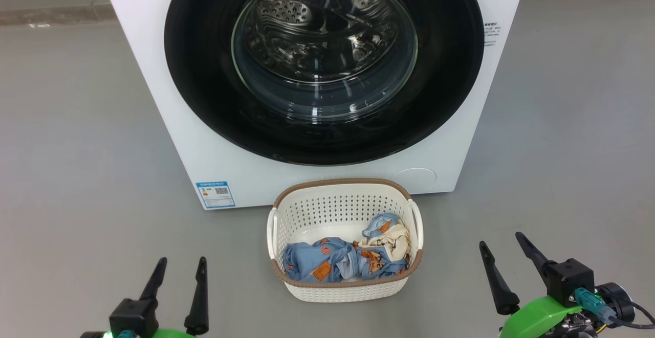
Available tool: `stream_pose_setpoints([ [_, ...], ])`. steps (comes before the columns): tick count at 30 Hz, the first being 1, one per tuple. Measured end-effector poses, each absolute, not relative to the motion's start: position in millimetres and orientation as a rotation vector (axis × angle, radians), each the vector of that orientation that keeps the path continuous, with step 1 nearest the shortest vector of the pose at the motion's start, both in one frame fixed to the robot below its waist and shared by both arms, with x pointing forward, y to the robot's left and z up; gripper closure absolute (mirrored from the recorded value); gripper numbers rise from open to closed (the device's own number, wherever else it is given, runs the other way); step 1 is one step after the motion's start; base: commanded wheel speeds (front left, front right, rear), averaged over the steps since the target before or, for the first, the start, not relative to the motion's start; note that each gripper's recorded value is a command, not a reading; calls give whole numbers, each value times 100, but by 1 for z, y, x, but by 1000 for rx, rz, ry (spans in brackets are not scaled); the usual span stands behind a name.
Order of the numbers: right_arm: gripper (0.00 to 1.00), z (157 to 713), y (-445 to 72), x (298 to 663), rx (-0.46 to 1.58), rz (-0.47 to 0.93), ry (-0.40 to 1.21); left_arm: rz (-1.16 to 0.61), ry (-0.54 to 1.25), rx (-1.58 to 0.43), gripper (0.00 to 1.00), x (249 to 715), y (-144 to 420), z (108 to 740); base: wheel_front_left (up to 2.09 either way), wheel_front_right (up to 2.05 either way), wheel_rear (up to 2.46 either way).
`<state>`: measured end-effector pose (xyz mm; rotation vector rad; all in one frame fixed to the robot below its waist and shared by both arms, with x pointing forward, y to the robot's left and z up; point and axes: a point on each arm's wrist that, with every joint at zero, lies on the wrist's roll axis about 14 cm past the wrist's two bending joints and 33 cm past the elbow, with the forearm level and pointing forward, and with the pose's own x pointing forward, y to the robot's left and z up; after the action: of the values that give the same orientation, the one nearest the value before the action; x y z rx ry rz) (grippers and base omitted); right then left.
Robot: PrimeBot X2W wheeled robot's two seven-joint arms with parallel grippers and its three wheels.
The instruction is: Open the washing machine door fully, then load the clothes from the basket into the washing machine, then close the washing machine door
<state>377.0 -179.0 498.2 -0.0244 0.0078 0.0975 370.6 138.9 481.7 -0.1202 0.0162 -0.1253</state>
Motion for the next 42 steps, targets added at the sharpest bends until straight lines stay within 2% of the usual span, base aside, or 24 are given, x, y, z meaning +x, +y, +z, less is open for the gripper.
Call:
stream_pose_setpoints([
  [25,0,499,-179,377,-11,95,3,-102,30,-103,0,370,145,477,4,4,-8],
  [33,0,498,-178,378,-9,96,5,-99,23,-95,0,373,146,480,66,66,-132],
  [42,0,498,-179,378,-2,94,4,-96,26,-90,0,374,146,479,118,118,-236],
])
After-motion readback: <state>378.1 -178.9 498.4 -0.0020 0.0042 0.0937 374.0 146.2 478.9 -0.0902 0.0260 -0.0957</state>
